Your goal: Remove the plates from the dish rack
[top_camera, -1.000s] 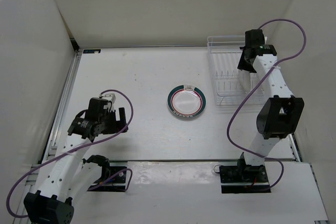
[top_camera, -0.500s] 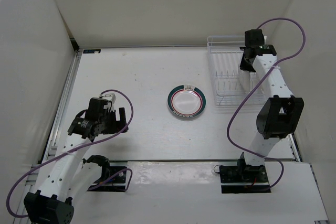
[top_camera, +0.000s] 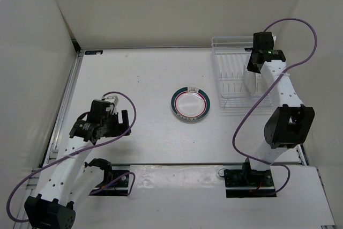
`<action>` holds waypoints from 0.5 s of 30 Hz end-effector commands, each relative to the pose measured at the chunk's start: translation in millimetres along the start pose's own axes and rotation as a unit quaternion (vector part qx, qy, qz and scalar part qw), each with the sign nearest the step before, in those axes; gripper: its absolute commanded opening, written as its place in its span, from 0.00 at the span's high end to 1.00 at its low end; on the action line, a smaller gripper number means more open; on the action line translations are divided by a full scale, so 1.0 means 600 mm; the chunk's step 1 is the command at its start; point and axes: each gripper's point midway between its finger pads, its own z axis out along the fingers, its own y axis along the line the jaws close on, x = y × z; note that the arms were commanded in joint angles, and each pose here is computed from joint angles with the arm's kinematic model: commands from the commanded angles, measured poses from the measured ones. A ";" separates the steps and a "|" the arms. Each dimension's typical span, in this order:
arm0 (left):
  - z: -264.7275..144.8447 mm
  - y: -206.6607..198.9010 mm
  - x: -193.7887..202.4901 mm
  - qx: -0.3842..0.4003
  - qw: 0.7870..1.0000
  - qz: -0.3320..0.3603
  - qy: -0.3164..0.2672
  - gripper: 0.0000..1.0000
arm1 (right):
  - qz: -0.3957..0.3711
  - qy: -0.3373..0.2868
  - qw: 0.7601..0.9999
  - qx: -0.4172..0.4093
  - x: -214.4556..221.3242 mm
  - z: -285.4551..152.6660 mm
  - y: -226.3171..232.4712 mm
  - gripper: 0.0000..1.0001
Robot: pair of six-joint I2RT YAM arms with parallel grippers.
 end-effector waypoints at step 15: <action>0.002 -0.008 -0.007 0.009 1.000 -0.003 -0.002 0.00 | 0.042 0.027 0.998 -0.042 0.049 0.059 0.001 1.00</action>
